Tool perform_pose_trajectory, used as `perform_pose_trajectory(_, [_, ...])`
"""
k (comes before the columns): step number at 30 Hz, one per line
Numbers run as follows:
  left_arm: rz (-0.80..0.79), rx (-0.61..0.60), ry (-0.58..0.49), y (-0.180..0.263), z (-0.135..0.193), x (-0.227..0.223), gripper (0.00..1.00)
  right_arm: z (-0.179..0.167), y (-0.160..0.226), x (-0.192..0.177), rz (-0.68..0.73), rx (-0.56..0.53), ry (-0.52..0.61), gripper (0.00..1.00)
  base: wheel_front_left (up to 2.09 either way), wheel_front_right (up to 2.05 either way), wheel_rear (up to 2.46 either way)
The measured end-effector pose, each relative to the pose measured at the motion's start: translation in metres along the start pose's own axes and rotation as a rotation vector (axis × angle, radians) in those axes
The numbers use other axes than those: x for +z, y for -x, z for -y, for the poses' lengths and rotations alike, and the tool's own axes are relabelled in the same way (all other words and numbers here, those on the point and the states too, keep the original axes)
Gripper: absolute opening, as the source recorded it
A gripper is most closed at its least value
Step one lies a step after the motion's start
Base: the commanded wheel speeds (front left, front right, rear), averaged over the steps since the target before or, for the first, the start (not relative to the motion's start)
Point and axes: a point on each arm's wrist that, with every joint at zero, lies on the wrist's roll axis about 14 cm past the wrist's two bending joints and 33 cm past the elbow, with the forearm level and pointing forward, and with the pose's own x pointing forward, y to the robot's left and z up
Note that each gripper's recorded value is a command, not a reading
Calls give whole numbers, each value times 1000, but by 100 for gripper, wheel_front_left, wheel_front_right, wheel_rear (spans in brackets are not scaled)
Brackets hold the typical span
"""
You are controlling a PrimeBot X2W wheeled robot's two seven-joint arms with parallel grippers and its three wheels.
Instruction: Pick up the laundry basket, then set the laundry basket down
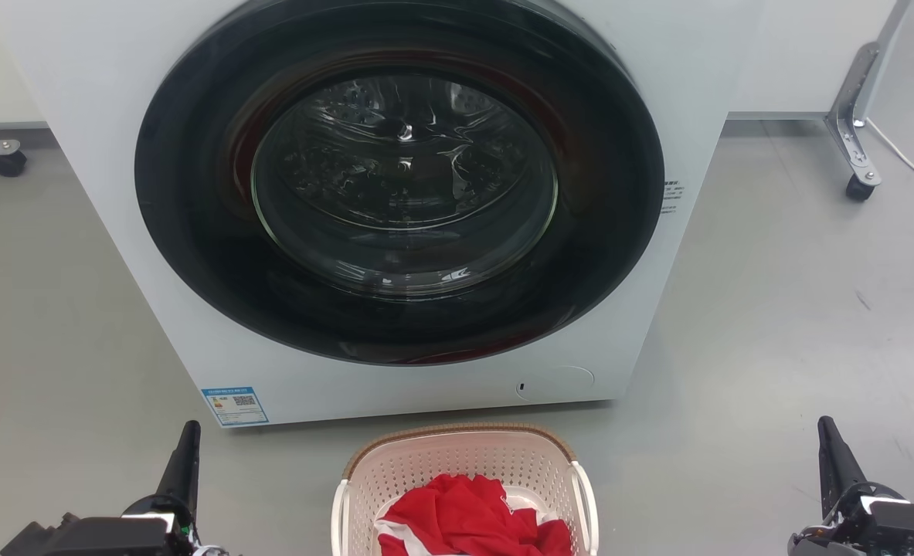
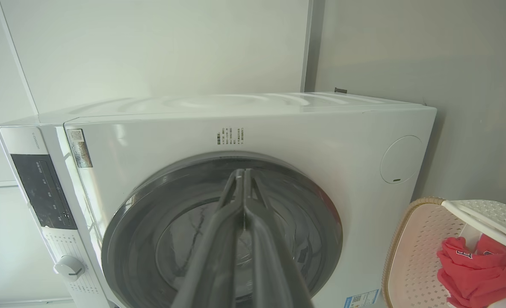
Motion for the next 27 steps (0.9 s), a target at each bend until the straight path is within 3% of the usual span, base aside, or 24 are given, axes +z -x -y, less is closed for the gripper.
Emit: perform_pose_trajectory(27, [0,1,0,0,0,0,0,0,0,0,0,0,0,0,0,0,0])
